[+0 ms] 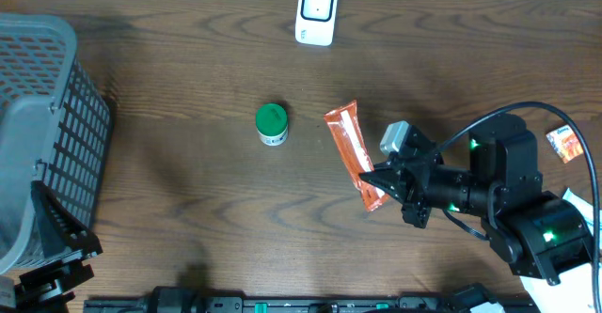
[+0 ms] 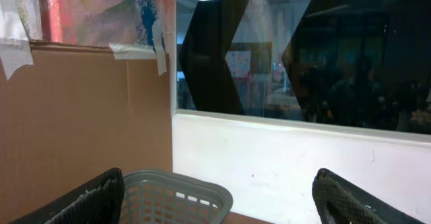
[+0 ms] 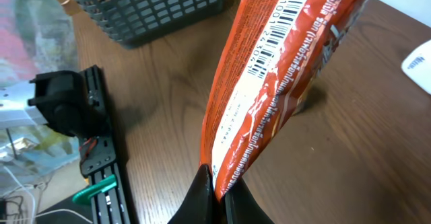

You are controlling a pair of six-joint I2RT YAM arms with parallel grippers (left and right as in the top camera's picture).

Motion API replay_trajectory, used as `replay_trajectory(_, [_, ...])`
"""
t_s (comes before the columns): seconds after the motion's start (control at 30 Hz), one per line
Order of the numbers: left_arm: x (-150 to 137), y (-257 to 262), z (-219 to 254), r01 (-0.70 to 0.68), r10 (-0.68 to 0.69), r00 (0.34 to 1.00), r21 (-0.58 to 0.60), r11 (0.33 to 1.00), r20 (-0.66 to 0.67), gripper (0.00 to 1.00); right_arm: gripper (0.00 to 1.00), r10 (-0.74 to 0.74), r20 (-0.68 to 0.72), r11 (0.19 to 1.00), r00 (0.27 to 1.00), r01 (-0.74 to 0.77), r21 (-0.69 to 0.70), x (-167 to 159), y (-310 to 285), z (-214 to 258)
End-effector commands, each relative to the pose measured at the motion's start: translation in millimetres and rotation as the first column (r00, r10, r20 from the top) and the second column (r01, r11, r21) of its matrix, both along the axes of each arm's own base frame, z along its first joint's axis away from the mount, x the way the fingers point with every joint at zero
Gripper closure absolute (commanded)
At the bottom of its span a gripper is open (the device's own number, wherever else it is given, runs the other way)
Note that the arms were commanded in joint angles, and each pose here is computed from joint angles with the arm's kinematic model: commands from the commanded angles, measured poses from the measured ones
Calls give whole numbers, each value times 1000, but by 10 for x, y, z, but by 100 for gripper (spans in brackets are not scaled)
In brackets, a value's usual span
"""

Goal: Scan the item barcode

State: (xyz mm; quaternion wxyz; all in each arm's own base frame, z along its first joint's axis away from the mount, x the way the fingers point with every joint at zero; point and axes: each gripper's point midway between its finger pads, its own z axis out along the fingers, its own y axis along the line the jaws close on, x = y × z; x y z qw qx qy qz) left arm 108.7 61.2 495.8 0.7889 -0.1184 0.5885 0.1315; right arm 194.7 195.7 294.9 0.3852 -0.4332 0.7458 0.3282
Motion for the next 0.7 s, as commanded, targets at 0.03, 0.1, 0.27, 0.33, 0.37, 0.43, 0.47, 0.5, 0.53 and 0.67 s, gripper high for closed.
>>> replay_trajectory(0.03, [-34,0,1,0,0,1000,-1,1000,10,11,99,50,-7,998,999,-50,24,-75,60,27])
replay_trajectory(0.1, [-34,0,1,0,0,1000,-1,1000,10,11,99,47,-13,999,999,-46,26,-74,60,27])
replay_trajectory(0.27, [-35,0,2,0,0,1000,-1,1000,10,11,99,31,-41,999,999,-30,25,-58,58,1])
replay_trajectory(0.33, [-35,0,2,0,0,1000,-1,1000,10,11,99,-1,-61,1000,998,1,2,26,47,-72])
replay_trajectory(0.37, [-34,0,1,0,0,1000,-1,1000,10,11,99,-120,-85,991,989,114,-71,267,-34,-240])
replay_trajectory(0.43, [-34,0,1,0,0,1000,-1,1000,10,11,99,-269,-89,954,959,252,-163,583,-157,-451])
replay_trajectory(0.47, [-34,0,1,0,0,1000,-1,1000,10,11,99,-338,-76,925,938,316,-210,769,-220,-566])
replay_trajectory(0.5, [-34,0,1,0,0,1000,-1,1000,10,11,99,-397,-59,895,916,373,-245,964,-266,-677])
replay_trajectory(0.53, [-34,0,1,0,0,1000,-1,1000,10,11,99,-455,-42,863,890,428,-269,1171,-299,-783])
replay_trajectory(0.67, [-34,0,1,0,0,1000,-1,1000,10,11,99,-549,13,807,836,533,-254,1854,-217,-1089])
